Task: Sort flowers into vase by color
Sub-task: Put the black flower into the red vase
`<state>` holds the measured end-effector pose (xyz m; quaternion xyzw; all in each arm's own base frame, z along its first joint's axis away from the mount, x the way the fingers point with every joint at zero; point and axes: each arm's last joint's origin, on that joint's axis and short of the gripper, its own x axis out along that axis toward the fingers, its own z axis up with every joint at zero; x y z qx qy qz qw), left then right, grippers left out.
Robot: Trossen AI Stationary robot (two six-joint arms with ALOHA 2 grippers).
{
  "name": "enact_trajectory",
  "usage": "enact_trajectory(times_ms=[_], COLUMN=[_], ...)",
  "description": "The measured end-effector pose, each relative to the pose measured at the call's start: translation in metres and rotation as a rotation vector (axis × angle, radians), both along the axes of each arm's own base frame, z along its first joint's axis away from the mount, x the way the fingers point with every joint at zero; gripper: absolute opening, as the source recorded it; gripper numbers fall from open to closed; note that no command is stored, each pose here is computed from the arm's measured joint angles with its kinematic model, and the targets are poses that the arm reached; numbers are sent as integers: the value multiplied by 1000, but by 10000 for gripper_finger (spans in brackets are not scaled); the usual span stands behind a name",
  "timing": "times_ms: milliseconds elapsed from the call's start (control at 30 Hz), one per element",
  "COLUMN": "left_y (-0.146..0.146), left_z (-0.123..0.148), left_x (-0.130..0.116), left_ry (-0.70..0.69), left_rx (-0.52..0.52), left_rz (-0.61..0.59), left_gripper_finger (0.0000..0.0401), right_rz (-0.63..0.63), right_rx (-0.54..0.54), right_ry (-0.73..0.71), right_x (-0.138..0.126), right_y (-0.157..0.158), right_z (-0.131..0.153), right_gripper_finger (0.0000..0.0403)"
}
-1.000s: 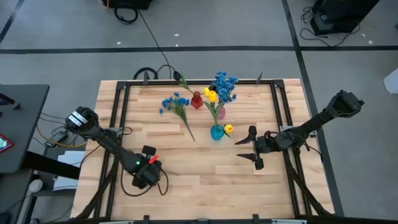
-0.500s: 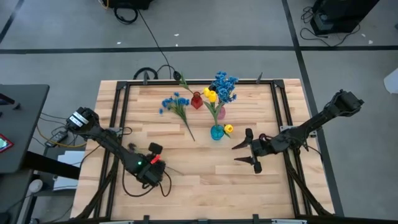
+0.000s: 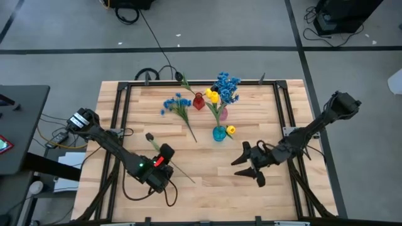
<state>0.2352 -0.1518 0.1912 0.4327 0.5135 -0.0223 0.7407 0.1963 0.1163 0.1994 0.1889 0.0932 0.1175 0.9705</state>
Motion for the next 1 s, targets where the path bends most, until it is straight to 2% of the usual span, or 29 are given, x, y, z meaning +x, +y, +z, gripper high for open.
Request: enact_trajectory(times_ms=[167,400,633,767,1000], left_y=[1,6,18,22,23], left_z=[1,4,4,5,6], left_x=[1,4,12,16,20], left_ry=[-28,-87,-99,-96,-106], left_rx=[51,154,160,170,184], left_rz=[-1,16,69,55,34], left_gripper_finger=[17,17,17,17,17], right_rz=[-116,-204,-295,-361,-379], right_rx=[-23,-134,-219,-273,-395], right_ry=[-11,13,-12,-18,17], right_x=[6,43,76,88,121], right_y=[15,44,57,63,77], right_z=[-12,-14,-8,-6,-8], right_gripper_finger=[219,219,219,219,219])
